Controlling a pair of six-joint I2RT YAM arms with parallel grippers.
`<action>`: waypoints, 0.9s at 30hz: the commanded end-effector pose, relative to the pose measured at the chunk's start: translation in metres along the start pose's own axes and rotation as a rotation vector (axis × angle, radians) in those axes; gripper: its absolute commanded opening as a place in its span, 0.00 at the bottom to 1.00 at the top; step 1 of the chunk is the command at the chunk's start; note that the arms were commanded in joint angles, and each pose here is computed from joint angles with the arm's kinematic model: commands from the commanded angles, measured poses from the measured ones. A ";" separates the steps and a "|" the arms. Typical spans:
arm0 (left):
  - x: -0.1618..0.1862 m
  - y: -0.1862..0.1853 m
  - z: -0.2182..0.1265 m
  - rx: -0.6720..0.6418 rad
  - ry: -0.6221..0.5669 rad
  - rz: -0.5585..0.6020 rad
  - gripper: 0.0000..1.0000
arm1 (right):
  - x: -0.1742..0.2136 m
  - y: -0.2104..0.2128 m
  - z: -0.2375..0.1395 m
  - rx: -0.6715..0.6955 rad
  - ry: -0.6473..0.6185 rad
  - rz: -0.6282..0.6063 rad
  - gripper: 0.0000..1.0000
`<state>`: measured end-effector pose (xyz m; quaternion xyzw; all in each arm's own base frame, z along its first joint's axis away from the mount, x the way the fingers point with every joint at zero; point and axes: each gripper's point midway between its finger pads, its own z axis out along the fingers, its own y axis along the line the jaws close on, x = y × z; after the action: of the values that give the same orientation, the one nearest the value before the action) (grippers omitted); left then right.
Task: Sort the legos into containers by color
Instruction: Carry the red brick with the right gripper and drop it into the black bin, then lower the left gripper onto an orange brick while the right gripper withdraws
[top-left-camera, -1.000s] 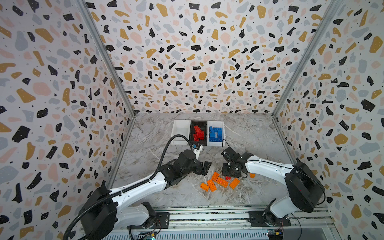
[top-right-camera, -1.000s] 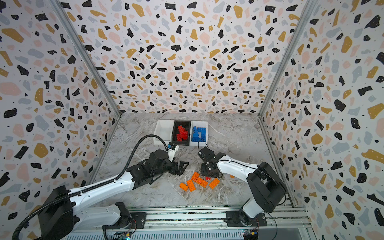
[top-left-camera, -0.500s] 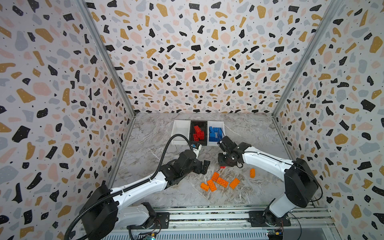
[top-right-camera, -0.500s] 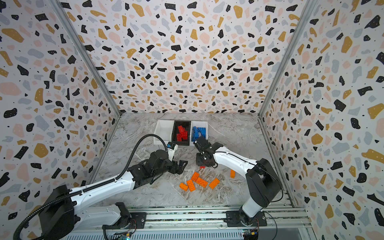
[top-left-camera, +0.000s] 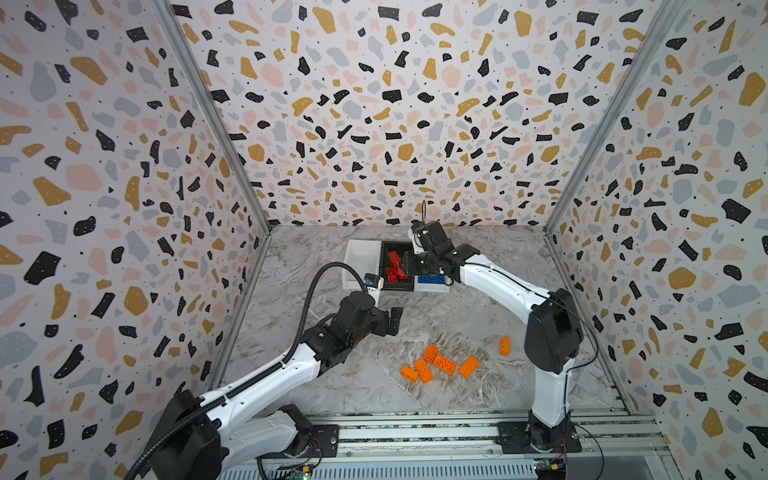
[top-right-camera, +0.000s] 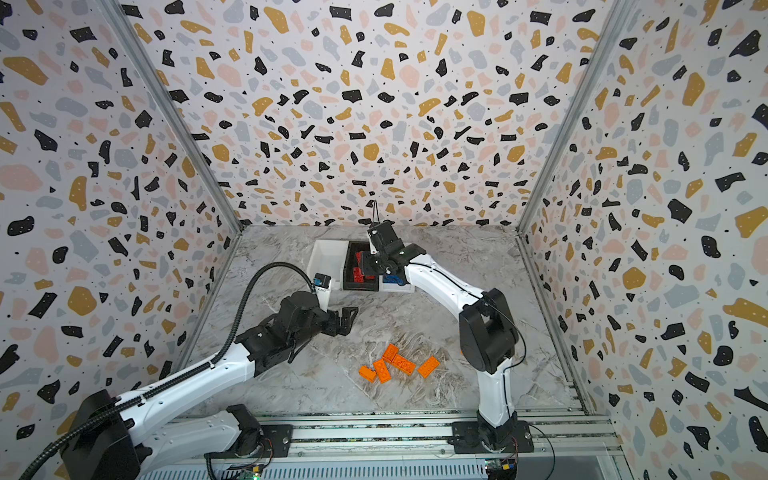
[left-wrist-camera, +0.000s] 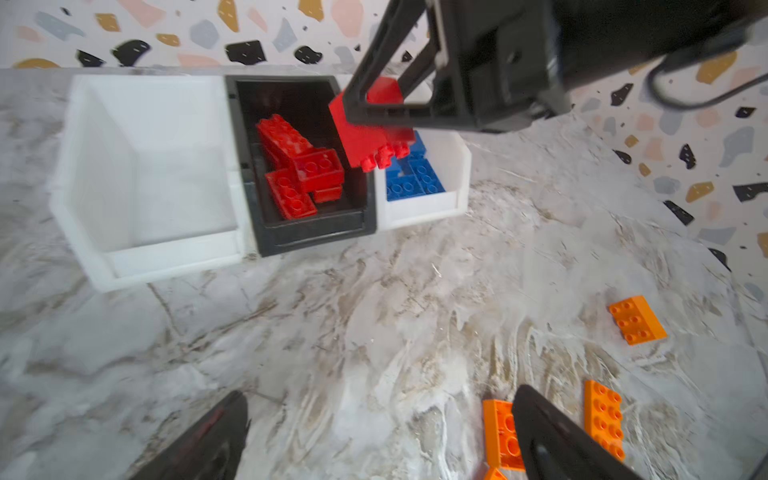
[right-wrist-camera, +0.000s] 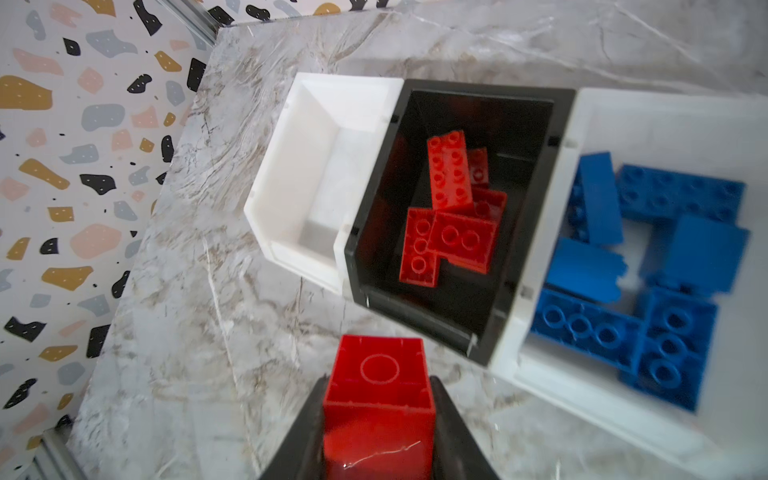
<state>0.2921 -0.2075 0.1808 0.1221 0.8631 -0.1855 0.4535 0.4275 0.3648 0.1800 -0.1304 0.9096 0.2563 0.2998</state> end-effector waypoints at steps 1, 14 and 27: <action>-0.002 0.018 -0.002 -0.035 0.006 0.008 1.00 | -0.030 0.004 0.010 -0.009 -0.047 -0.065 0.32; -0.012 0.048 0.010 -0.094 0.004 -0.063 1.00 | -0.092 -0.019 0.046 -0.082 -0.083 -0.053 0.65; 0.004 -0.007 0.033 -0.002 0.104 0.017 0.98 | -0.043 -0.048 -0.069 0.082 -0.009 -0.081 0.93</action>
<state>0.3167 -0.2093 0.1550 0.1190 0.8895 -0.1694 0.4074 0.4760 0.3287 0.2054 -0.1649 0.9042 0.2434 0.3098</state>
